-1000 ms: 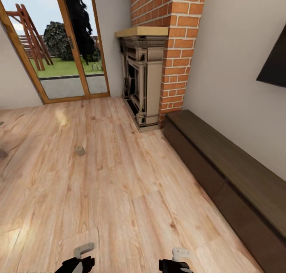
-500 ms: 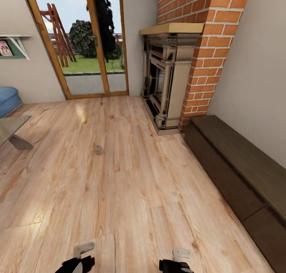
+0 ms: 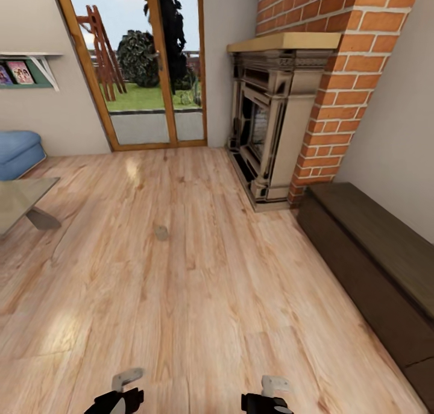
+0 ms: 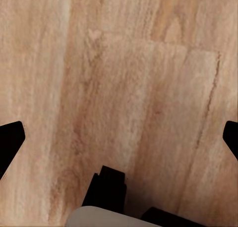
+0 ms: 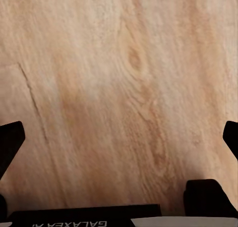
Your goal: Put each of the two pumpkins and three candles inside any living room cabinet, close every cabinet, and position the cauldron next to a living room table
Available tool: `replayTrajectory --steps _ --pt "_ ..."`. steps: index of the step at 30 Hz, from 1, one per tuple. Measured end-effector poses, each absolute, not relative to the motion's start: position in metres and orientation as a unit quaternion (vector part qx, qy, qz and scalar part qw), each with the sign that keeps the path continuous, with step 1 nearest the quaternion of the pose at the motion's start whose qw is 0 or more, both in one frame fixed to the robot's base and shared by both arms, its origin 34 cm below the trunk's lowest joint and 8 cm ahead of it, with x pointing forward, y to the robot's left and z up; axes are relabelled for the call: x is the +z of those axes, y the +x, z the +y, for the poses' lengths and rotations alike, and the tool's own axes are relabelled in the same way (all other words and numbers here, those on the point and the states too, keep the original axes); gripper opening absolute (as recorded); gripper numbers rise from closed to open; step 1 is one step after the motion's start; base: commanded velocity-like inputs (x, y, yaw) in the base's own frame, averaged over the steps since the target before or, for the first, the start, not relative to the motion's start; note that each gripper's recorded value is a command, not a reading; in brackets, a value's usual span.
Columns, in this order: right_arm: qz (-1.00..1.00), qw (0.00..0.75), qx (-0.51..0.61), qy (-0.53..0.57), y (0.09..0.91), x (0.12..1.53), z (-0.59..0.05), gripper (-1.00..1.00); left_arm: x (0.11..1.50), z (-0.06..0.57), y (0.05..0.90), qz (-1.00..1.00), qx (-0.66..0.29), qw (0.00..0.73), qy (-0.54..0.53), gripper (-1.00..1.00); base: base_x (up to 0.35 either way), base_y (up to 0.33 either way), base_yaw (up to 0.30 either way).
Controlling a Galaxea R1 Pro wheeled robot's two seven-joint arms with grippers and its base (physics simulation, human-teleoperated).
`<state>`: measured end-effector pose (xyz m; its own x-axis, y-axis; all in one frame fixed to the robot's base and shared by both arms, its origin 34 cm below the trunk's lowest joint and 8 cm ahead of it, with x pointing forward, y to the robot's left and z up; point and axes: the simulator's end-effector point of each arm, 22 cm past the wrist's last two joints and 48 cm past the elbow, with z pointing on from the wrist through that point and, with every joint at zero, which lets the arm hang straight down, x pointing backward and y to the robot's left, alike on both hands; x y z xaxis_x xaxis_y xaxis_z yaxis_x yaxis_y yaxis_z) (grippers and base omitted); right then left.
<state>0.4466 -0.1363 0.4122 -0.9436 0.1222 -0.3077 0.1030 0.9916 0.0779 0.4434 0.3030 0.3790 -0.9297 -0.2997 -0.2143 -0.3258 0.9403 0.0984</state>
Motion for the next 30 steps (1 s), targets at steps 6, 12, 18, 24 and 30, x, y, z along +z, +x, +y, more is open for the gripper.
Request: replayTrajectory --steps 6,12,18,24,30 --pt "0.985 0.158 0.030 0.057 0.4466 0.4123 -0.1357 1.00 0.3786 0.3028 0.4425 0.980 0.066 0.098 -0.159 1.00 0.272 0.164 0.281" --pt "0.985 0.158 0.030 0.057 0.4466 0.4124 -0.1356 1.00 0.3786 0.3031 0.4423 0.980 0.067 0.098 -0.159 1.00 0.307 0.063 0.291" --pt "0.985 0.158 0.030 0.058 0.4469 0.4122 -0.1370 1.00 0.3787 0.3040 0.4423 0.980 0.067 0.098 -0.159 1.00 0.326 0.006 0.226" --pt "0.985 0.159 0.029 0.058 0.4469 0.4121 -0.1377 1.00 0.3786 0.3039 0.4423 0.980 0.067 0.098 -0.159 1.00 0.329 0.001 0.042" --pt "0.983 0.170 0.027 0.060 0.4513 0.4131 -0.1409 1.00 0.3786 0.3036 0.4424 0.980 0.067 0.098 -0.159 1.00 0.329 0.000 0.003"
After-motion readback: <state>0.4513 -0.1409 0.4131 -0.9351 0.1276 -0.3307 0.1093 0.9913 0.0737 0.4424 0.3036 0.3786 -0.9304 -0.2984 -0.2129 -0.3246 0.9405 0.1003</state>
